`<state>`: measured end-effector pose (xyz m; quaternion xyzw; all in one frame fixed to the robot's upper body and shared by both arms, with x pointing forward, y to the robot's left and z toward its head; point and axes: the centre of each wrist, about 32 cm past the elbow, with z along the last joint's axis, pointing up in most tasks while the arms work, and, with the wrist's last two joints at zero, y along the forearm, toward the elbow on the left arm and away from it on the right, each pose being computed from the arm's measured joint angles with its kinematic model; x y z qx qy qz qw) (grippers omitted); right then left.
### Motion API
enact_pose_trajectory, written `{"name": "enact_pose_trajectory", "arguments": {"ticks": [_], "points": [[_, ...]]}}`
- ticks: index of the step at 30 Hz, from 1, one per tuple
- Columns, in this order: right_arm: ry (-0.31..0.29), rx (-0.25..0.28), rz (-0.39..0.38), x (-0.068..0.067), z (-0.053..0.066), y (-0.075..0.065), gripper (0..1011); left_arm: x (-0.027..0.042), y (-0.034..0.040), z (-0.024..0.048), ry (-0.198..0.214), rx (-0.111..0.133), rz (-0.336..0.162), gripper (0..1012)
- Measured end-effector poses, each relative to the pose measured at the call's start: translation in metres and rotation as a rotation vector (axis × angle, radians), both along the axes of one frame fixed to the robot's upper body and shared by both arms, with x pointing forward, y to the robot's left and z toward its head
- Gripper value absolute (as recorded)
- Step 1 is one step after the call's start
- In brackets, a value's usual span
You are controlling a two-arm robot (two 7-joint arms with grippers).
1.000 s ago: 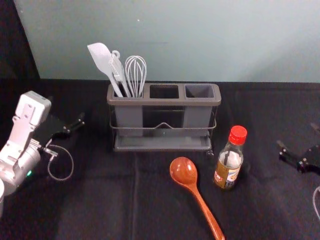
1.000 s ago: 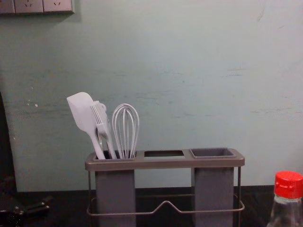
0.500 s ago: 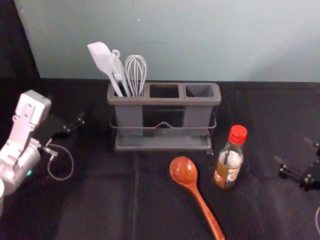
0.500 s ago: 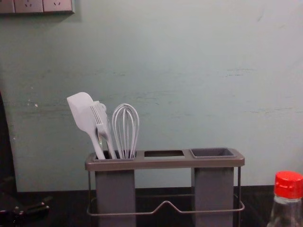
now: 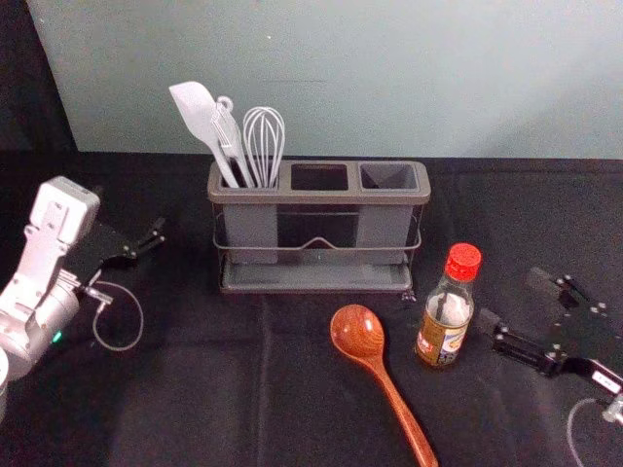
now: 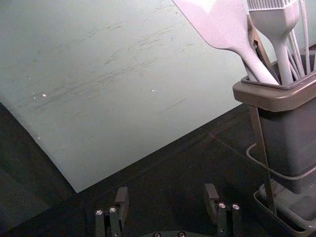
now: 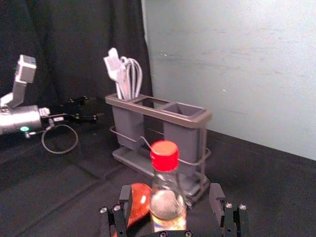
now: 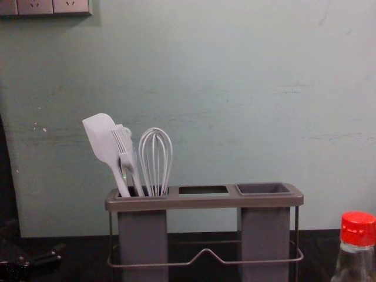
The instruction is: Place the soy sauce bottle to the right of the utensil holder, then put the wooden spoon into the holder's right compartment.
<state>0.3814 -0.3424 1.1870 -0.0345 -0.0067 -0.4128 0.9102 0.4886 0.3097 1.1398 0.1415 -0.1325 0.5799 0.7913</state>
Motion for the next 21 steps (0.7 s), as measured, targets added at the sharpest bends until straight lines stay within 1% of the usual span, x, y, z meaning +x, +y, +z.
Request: {"name": "enact_pose_trajectory", "arguments": {"ticks": [1,2,3,8,9,12,14,21], "points": [[-0.003,0.003,0.007,0.004,0.000,0.004,1002,0.0000,0.0000,0.0000,0.000,0.000,0.000,1005],[-0.003,0.003,0.007,0.004,0.000,0.004,1002,0.0000,0.0000,0.0000,0.000,0.000,0.000,1005],[-0.007,0.005,0.013,0.009,0.000,0.008,1003,0.0000,0.0000,0.0000,0.000,0.000,0.000,1005],[-0.023,-0.002,0.023,0.023,-0.002,0.021,1003,0.0000,0.0000,0.0000,0.000,0.000,0.000,1005],[-0.030,-0.004,0.023,0.028,-0.002,0.025,1003,0.0000,0.0000,0.0000,0.000,0.000,0.000,1005],[-0.039,-0.009,0.022,0.035,-0.002,0.030,1002,0.0000,0.0000,0.0000,0.000,0.000,0.000,1005],[-0.048,-0.007,0.015,0.041,-0.003,0.036,1003,0.0000,0.0000,0.0000,0.000,0.000,0.000,1005],[-0.048,0.001,0.007,0.048,-0.006,0.044,1002,0.0000,0.0000,0.0000,0.000,0.000,0.000,1005]]}}
